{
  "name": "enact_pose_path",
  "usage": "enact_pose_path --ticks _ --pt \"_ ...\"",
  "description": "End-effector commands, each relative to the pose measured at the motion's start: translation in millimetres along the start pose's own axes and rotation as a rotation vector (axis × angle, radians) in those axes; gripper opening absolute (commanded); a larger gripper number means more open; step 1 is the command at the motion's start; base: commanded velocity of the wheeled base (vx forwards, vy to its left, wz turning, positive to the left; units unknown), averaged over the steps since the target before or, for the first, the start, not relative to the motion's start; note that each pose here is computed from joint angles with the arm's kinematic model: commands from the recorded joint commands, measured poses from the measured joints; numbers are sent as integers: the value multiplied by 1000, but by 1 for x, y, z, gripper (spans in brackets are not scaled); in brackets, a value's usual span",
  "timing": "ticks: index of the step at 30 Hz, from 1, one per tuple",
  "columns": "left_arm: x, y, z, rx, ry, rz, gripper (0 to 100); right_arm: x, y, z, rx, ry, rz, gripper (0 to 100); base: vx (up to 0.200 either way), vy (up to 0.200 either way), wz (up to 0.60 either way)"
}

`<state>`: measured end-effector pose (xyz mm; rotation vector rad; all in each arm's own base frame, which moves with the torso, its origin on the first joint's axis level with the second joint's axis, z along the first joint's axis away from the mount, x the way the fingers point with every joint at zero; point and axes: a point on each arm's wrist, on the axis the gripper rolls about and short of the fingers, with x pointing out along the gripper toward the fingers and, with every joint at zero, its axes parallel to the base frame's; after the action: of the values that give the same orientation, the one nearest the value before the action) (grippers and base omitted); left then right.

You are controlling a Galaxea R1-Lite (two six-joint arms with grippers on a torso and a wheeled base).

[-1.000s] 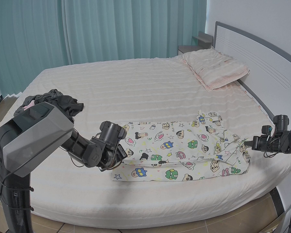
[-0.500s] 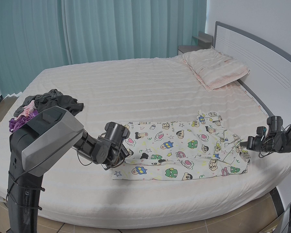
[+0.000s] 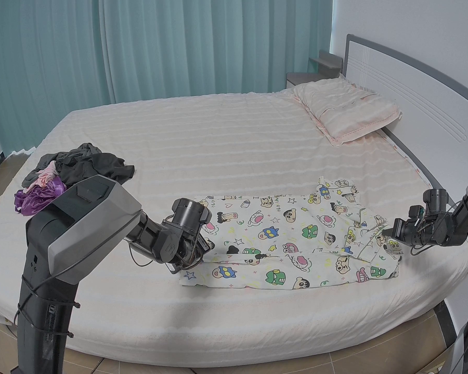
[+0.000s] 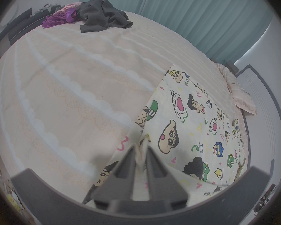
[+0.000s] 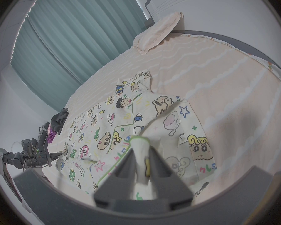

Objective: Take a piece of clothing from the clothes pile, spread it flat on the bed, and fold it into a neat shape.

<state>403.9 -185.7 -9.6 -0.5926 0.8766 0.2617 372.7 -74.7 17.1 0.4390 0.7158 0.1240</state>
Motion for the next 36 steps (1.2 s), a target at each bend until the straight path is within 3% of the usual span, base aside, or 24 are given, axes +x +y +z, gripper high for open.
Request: enact_pose_path --ticks 1,5,7,10,15,18,21,26,30,36 --pt "3 1 -2 1 6 2 100 4 -2 -5 7 19 -2 100 0 0 0" --pt "0 2 2 -9 7 2 100 -2 1 -2 55 4 -2 100 0 0 0" --pt "-7 7 11 -55 5 7 100 -14 5 4 104 -24 -1 100 0 0 0" --pt "-16 13 15 -79 48 5 100 -22 9 8 145 -41 1 100 0 0 0" --pt "-58 35 43 -182 103 -58 100 -41 33 1 319 -69 -46 100 0 0 0" --pt "-80 50 48 -215 136 -76 100 -36 50 -5 467 -93 -80 100 0 0 0" --pt "-106 63 45 -258 187 -121 100 -27 61 -13 536 -103 -89 100 0 0 0" --pt "-134 77 31 -310 225 -197 100 -13 74 -26 542 -85 -89 100 0 0 0" --pt "-135 82 18 -327 204 -260 100 6 74 -40 525 -107 -169 100 0 0 0" --pt "-131 84 11 -319 214 -262 100 22 66 -47 510 -148 -175 100 0 0 0"
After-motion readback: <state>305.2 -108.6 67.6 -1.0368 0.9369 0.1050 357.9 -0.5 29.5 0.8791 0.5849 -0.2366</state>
